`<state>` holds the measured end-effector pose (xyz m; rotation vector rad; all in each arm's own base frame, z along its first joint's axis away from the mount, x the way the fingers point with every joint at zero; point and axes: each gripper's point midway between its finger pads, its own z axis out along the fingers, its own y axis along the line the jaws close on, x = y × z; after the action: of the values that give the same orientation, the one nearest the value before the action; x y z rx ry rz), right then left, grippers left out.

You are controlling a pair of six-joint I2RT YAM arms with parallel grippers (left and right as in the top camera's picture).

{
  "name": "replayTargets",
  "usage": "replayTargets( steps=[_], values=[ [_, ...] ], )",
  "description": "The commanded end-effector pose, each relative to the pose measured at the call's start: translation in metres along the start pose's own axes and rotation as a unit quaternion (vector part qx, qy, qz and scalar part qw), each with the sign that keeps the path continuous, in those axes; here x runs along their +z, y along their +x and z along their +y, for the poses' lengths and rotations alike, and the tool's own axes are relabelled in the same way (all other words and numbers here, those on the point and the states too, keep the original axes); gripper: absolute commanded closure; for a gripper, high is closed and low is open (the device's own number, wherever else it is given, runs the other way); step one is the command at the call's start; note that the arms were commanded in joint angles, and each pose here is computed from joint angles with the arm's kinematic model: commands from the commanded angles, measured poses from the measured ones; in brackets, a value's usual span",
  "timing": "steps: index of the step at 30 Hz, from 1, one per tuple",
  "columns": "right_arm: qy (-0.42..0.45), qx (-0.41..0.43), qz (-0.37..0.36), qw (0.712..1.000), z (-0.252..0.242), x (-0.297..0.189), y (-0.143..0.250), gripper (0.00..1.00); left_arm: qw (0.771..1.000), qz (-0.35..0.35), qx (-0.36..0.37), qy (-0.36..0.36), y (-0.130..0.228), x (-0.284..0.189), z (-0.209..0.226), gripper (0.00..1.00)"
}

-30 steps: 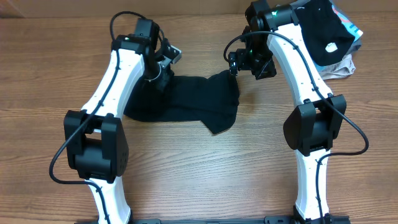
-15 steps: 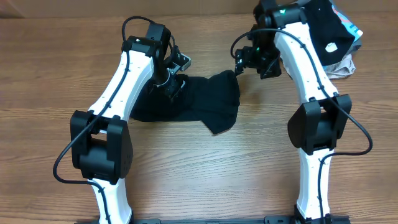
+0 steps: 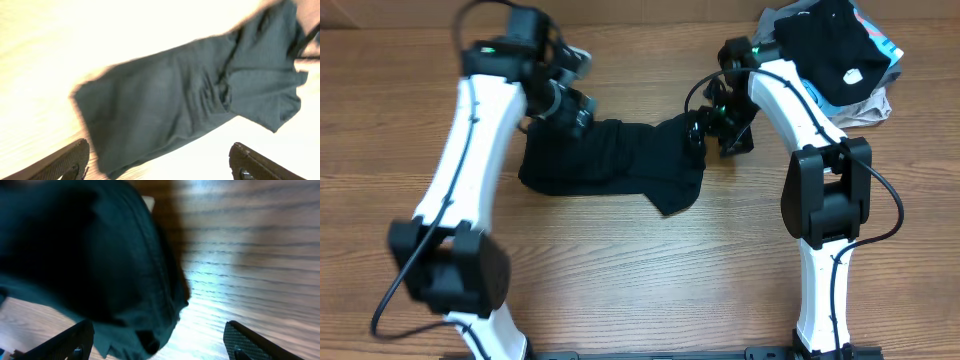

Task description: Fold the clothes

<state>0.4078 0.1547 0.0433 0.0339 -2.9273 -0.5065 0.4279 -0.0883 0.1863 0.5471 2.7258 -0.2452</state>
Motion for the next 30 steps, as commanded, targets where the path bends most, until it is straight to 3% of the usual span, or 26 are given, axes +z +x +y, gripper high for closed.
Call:
replayTargets(
  steps=[1, 6, 8, 10, 11, 15, 24, 30],
  values=[
    [-0.035, -0.007, 0.004, 0.999, 0.01, 0.01, 0.006, 0.13, 0.998, -0.043, -0.036, -0.017, -0.004, -0.039, 0.022, 0.06],
    [-0.097, -0.021, 0.002, 0.995, 0.027, 0.036, 0.006, 0.3, 0.997, -0.029, -0.063, -0.04, 0.009, -0.042, 0.047, 0.06],
    [-0.11, -0.025, 0.003, 0.994, 0.031, 0.043, 0.007, 0.51, 0.995, -0.024, -0.075, -0.059, 0.015, -0.045, 0.061, 0.05],
    [-0.11, -0.025, 0.003, 0.994, 0.03, 0.045, 0.007, 0.85, 0.993, -0.018, -0.086, -0.075, 0.02, -0.047, 0.073, 0.05],
    [-0.109, -0.026, 0.003, 0.994, 0.03, 0.045, 0.007, 0.96, 0.992, -0.016, -0.092, -0.082, 0.024, -0.049, 0.08, 0.05],
    [-0.112, -0.01, -0.009, 0.994, 0.018, 0.033, 0.0, 0.96, 0.99, -0.014, -0.11, -0.092, 0.031, -0.053, 0.095, 0.05],
    [-0.122, 0.04, -0.083, 0.988, -0.037, -0.051, -0.008, 0.96, 0.986, -0.012, -0.131, -0.101, 0.04, -0.057, 0.111, 0.04],
    [-0.125, 0.037, -0.118, 0.984, -0.031, -0.093, 0.003, 0.96, 0.986, -0.014, -0.13, -0.102, 0.039, -0.058, 0.112, 0.04]
  ],
)
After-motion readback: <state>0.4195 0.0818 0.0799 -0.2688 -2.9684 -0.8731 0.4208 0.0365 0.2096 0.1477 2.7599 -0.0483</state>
